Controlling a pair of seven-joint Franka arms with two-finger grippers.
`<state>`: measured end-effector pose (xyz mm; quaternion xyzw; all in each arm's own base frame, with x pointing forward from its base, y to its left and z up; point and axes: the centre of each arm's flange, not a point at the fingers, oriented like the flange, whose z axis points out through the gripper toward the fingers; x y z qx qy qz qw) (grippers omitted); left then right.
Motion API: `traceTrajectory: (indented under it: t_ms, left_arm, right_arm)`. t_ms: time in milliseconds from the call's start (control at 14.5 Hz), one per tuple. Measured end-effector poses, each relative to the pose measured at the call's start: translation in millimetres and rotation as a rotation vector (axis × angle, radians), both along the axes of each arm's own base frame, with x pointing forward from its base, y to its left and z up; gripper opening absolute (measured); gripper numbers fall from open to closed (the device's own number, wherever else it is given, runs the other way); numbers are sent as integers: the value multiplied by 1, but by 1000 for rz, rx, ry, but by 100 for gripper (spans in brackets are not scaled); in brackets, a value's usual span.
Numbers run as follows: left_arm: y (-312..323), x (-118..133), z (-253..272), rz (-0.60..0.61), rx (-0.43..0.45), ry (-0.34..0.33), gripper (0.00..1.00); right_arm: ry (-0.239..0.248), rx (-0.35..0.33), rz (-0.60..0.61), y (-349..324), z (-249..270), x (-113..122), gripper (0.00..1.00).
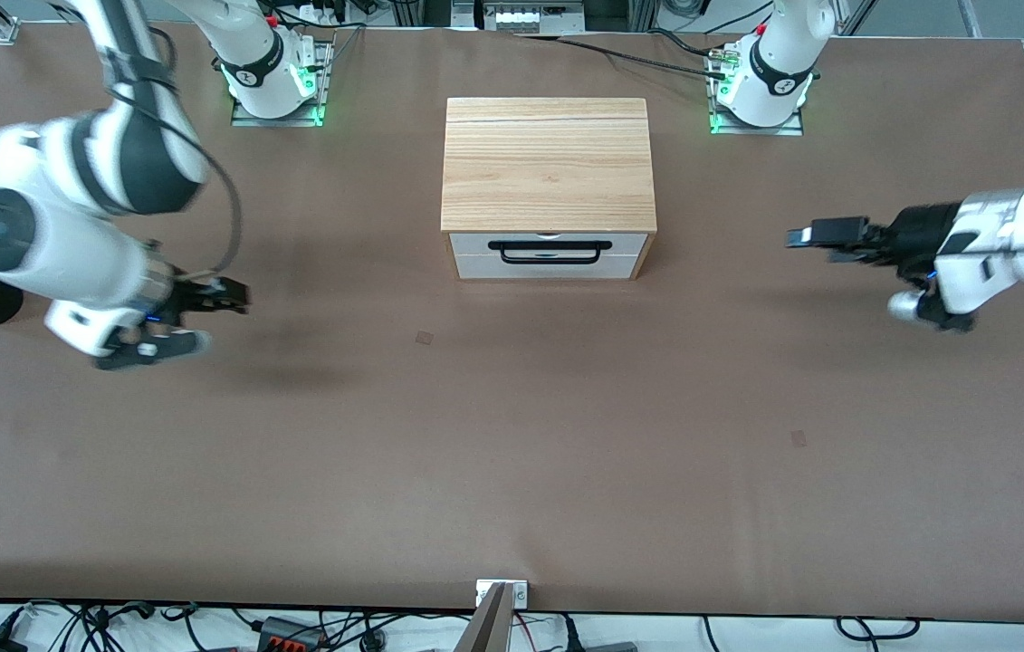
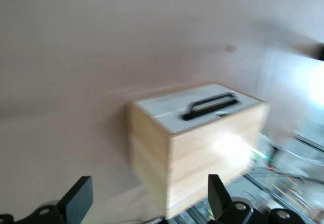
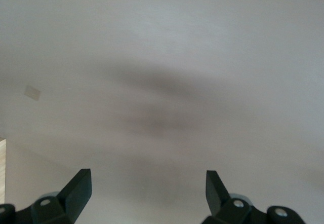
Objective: Pull top drawer with both arms simultaneously
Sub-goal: 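Move both grippers toward the black drawer handle from either end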
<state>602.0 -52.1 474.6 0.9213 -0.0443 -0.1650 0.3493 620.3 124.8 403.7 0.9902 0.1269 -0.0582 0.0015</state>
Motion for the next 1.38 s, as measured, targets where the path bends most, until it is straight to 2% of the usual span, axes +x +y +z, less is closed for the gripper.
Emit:
traceTrajectory:
  t_ms: [138, 207, 346, 415, 553, 691, 899, 1037, 1175, 1382]
  left_arm:
    - [-1, 14, -48, -67, -171, -26, 100]
    - [-1, 18, -71, -97, -231, -39, 100]
    - [-6, 24, -115, -141, -342, -68, 100]
    - [-12, 25, -138, -140, -413, -96, 100]
    - [-31, 14, -194, -64, -586, -148, 100]
    - [-46, -18, -249, 54, -712, -126, 100]
    - [-52, -65, -294, 237, -817, -63, 100]
    - [-68, -95, -314, 318, -882, -59, 100]
    - [-84, -109, -319, 354, -911, -43, 100]
    - [-107, -117, -320, 385, -943, -22, 100]
  right_arm:
    - [-22, 30, 15, 20, -7, 2, 100]
    - [-37, 42, 18, 24, -7, 4, 100]
    - [-35, 77, 35, 36, -9, 3, 100]
    - [-19, 137, 25, 49, -10, -1, 100]
    - [25, 307, -27, 80, -7, -9, 100]
    - [58, 423, -76, 96, -4, -12, 100]
    - [109, 585, -101, 109, -12, -14, 100]
    - [146, 738, -93, 118, -34, -14, 100]
    - [171, 914, -91, 126, -67, -18, 100]
    - [199, 1143, -92, 136, -126, -30, 100]
